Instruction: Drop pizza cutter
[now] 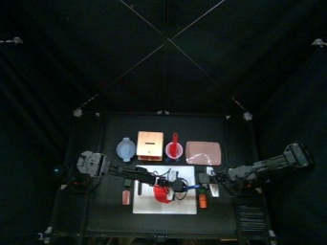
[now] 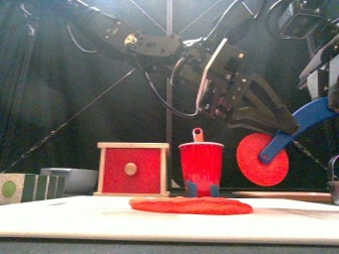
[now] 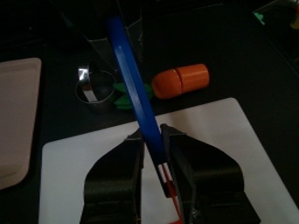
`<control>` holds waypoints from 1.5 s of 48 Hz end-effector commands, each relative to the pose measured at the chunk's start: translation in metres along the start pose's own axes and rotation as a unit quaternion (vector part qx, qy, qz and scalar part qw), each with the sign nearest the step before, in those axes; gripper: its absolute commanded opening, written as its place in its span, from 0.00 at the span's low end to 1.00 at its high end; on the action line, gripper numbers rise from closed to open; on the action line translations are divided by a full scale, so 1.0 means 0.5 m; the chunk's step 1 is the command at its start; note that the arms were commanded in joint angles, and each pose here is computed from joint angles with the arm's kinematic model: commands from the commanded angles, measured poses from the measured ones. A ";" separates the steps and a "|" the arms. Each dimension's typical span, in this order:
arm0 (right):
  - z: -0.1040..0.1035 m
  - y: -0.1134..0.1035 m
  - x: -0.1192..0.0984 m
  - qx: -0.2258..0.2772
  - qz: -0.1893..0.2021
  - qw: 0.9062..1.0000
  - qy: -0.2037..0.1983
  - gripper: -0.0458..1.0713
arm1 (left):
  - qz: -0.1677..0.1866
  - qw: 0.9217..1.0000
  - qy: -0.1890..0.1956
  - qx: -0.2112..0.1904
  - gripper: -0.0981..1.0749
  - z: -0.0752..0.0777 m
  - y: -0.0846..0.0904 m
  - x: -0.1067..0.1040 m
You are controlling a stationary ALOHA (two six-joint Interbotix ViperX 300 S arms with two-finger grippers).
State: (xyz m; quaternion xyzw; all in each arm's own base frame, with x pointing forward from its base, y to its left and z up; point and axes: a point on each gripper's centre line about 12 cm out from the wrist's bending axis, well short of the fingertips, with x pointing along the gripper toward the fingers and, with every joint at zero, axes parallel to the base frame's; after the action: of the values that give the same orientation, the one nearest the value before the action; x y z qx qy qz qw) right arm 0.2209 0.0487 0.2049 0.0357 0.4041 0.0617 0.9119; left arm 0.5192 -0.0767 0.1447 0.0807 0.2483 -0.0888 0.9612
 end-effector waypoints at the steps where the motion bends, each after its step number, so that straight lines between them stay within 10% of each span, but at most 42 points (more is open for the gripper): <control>1: 0.030 0.006 -0.015 0.003 0.006 1.000 -0.025 0.33 | 0.002 1.000 -0.022 0.008 0.60 0.037 0.003 -0.022; 16: 0.033 0.011 -0.018 0.046 0.022 0.998 -0.025 0.33 | 0.009 0.995 -0.101 0.008 0.74 0.087 0.007 -0.072; 31: 0.020 0.002 -0.014 0.202 0.035 0.979 -0.003 0.34 | 0.019 0.975 -0.220 0.011 0.77 0.079 0.007 -0.162; 46: -0.014 -0.012 -0.024 0.425 -0.006 0.904 0.043 0.34 | 0.016 0.979 -0.200 0.012 0.77 0.038 0.001 -0.195; 72: -0.042 -0.014 0.012 0.593 -0.094 0.799 0.017 0.44 | 0.006 0.983 -0.179 0.026 0.77 -0.011 -0.010 -0.257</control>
State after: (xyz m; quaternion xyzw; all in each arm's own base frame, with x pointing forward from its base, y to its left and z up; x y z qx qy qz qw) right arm 0.2053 0.0363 0.1869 0.5222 0.3771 -0.2744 0.7140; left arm 0.4099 -0.0667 0.1867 0.0901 0.0893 -0.1056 0.9863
